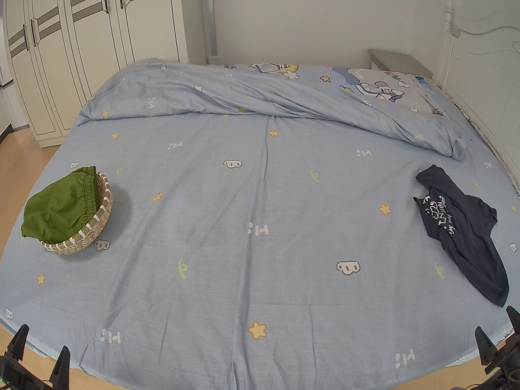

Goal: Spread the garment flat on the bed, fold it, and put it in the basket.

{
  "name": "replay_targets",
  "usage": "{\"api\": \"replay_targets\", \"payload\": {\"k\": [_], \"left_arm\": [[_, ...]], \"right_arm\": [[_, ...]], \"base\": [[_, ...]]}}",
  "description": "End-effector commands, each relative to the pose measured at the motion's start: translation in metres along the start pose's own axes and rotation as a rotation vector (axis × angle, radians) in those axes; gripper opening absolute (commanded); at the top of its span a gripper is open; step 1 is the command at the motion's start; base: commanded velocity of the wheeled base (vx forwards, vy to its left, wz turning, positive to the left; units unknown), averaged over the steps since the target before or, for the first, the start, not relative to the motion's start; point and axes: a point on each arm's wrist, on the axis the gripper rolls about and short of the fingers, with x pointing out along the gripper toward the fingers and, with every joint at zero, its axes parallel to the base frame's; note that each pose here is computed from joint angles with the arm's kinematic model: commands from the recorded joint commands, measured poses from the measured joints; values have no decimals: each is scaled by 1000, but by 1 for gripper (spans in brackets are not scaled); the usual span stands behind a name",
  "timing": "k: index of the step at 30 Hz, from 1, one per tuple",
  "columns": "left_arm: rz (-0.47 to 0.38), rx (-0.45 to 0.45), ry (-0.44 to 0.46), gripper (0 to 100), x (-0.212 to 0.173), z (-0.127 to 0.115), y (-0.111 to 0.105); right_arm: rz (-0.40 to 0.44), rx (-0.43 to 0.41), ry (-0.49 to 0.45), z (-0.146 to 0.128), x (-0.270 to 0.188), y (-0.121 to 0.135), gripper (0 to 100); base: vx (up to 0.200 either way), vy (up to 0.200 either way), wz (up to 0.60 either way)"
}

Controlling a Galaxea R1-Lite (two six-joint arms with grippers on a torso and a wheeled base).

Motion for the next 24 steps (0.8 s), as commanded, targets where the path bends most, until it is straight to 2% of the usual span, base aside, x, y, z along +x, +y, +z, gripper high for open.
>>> {"api": "replay_targets", "payload": {"k": [1, 4, 19, 24], "left_arm": [[1, 0, 9, 100, 1, -5, 0], [3, 0, 9, 100, 1, -5, 0], [1, 0, 9, 100, 1, -5, 0], [3, 0, 9, 100, 1, -5, 0]], "right_arm": [[-1, 0, 5, -2, 0, 0, 100], [-1, 0, 5, -2, 0, 0, 100], [-1, 0, 5, -2, 0, 0, 100], [-1, 0, 5, -2, 0, 0, 100]], "base": [[0, 200, 0], [0, 200, 0], [0, 0, 0], [-200, 0, 0]]}}
